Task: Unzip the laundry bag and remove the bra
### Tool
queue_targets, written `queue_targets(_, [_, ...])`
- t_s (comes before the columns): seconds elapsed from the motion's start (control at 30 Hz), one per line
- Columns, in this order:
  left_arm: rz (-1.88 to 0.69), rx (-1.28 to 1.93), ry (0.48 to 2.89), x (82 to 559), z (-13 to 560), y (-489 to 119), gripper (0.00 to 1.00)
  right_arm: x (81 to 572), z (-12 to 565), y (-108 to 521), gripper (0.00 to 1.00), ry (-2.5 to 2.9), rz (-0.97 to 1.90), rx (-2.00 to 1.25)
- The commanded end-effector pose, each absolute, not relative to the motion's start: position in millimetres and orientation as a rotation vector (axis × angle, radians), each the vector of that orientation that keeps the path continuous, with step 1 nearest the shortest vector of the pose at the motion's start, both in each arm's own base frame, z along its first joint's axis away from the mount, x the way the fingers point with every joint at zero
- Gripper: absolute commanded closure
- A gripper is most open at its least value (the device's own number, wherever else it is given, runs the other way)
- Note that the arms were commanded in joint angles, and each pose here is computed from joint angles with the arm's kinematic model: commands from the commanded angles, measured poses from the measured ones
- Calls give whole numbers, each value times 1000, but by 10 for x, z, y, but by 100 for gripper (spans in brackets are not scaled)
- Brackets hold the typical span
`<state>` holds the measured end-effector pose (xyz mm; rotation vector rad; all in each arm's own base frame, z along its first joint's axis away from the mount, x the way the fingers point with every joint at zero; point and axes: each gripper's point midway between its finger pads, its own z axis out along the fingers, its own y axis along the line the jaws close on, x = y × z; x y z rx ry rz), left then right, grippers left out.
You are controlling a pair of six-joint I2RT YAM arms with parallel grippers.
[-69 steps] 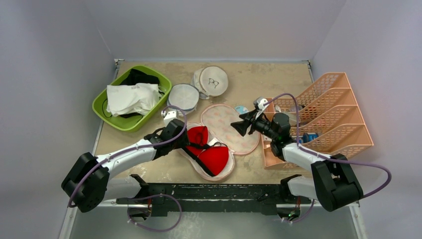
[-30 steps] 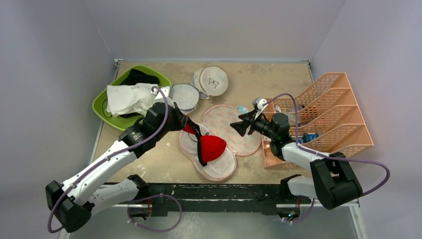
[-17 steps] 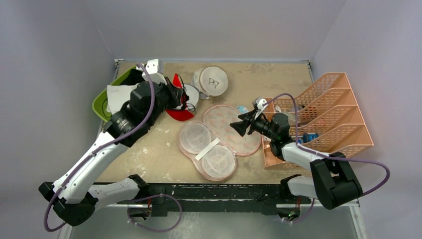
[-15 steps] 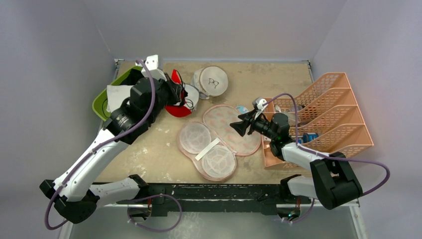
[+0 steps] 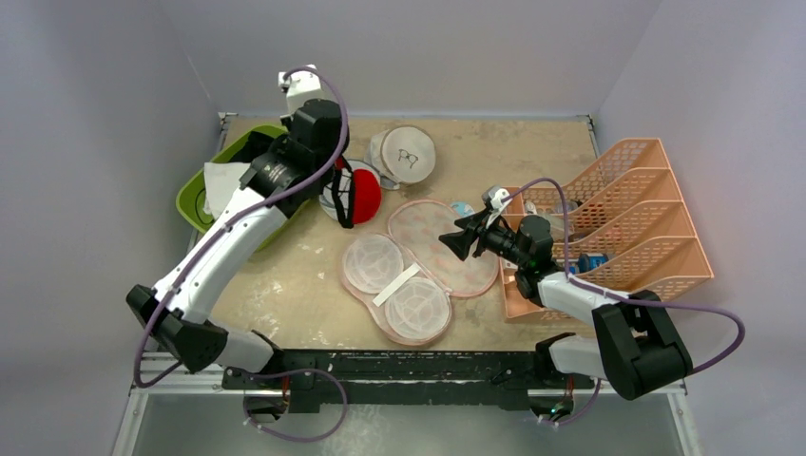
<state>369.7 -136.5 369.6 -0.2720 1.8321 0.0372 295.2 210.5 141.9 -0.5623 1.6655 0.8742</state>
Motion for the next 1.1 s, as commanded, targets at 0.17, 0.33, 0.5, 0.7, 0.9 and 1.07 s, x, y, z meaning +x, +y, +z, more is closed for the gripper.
queue_targets(0.17, [222, -531, 1689, 4367, 3958, -687, 100, 2953, 1658, 2153, 34, 1574, 885, -590])
queue_targets(0.33, [233, -545, 1662, 4658, 3930, -498, 100, 2953, 1663, 2153, 35, 1573, 885, -589])
queue_targets(0.5, [231, -606, 1676, 4864, 3778, -283, 100, 2943, 1667, 2152, 34, 1573, 887, -589])
queue_targets(0.7, [257, -616, 1675, 4994, 3655, -116, 100, 2946, 1662, 2157, 34, 1575, 889, -589])
queue_targets(0.9, [265, -646, 1733, 5002, 3231, 166, 100, 2950, 1671, 2142, 34, 1575, 878, -586])
queue_targets(1.07, [297, -704, 1695, 4807, 3067, 490, 100, 2952, 1659, 2155, 34, 1578, 885, -589])
